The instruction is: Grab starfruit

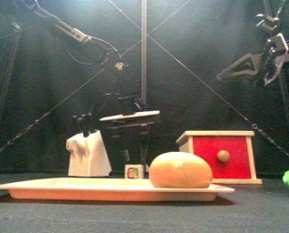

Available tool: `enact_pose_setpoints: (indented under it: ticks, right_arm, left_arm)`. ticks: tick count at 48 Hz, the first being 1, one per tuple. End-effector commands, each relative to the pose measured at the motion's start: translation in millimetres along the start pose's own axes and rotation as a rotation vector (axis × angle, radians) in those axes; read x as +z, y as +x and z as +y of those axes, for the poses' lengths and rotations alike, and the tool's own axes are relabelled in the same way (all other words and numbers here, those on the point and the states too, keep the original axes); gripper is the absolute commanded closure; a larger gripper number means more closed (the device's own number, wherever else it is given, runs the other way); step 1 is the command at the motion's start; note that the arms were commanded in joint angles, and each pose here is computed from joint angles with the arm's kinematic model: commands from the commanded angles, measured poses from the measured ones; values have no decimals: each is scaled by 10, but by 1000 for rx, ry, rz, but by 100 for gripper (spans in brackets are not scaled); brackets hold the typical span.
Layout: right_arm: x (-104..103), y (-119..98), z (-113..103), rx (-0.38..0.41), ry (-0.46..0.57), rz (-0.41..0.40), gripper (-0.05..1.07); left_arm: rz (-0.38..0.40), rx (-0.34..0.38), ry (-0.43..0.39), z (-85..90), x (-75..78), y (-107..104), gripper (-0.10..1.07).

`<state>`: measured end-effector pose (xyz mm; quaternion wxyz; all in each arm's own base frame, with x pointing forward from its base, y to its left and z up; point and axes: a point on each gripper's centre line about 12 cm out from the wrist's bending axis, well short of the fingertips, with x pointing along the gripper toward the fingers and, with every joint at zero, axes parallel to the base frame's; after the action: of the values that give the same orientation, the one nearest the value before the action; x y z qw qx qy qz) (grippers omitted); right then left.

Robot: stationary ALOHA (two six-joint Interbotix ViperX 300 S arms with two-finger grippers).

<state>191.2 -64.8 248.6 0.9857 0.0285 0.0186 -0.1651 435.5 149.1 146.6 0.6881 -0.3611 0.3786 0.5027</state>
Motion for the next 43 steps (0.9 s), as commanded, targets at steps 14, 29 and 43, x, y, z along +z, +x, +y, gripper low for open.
enact_pose_setpoints:
  ticks: [14,29,43]
  right_arm:
    - [29,17,-6,-4,2,-6,101]
    - [31,17,-10,-6,5,-8,101]
    - [31,17,-6,-4,5,-8,101]
  left_arm:
    - [-65,-64,21,-91,186,-290,16]
    - [-100,-170,215,-343,-83,-792,16]
    - [-68,-129,351,-436,-469,-1236,16]
